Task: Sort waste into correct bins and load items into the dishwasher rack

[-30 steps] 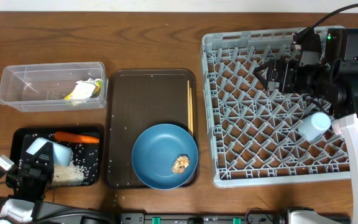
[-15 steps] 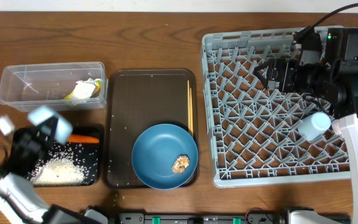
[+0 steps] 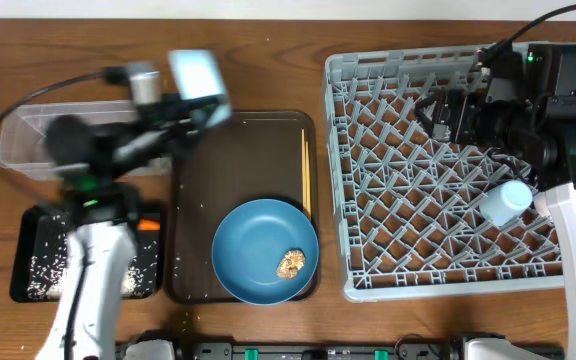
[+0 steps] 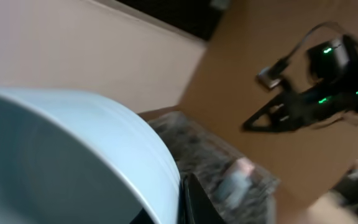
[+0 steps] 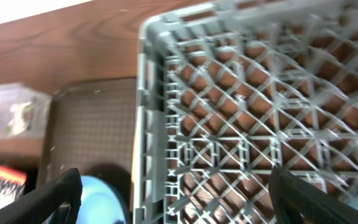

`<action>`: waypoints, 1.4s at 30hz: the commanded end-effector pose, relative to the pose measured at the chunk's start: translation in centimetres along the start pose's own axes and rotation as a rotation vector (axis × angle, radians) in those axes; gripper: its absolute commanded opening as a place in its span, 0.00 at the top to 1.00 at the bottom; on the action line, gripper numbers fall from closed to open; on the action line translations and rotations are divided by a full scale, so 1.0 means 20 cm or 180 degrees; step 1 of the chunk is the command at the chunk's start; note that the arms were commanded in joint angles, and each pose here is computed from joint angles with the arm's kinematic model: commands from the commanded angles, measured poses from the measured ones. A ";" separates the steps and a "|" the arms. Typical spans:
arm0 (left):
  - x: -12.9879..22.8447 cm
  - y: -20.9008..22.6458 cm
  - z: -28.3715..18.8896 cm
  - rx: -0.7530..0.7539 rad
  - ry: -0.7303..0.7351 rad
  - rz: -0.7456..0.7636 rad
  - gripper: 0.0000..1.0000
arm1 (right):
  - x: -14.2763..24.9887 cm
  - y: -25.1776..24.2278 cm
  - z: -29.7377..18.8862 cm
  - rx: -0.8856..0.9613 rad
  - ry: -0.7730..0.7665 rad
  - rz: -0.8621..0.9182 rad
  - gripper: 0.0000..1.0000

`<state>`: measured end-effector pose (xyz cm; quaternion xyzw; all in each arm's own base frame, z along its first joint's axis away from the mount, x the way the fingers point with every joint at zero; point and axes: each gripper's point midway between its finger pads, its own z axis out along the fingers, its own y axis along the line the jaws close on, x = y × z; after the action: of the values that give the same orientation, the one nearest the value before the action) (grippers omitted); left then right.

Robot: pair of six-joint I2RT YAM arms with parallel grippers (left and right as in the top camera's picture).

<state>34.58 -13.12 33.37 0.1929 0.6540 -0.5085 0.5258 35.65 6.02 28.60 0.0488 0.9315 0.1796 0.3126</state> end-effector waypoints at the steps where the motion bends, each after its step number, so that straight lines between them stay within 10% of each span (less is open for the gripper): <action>1: 0.06 0.00 0.22 -0.0010 -0.0106 -0.0598 0.94 | -0.04 -0.11 -0.02 0.0372 -0.0135 0.0337 0.11; 16: 0.66 -0.33 0.80 0.0522 0.0453 -0.1717 0.94 | -0.07 -0.35 -0.09 0.0732 -0.0285 0.0849 0.09; 42: 1.01 -0.58 0.74 0.0831 0.1100 -0.2232 0.94 | 0.00 -0.42 -0.10 0.1007 -0.0130 0.0869 0.07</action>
<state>25.63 -36.22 21.78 0.0989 0.6917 -0.6923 0.1804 34.54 -1.95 26.81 0.2196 0.9287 0.0778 0.2884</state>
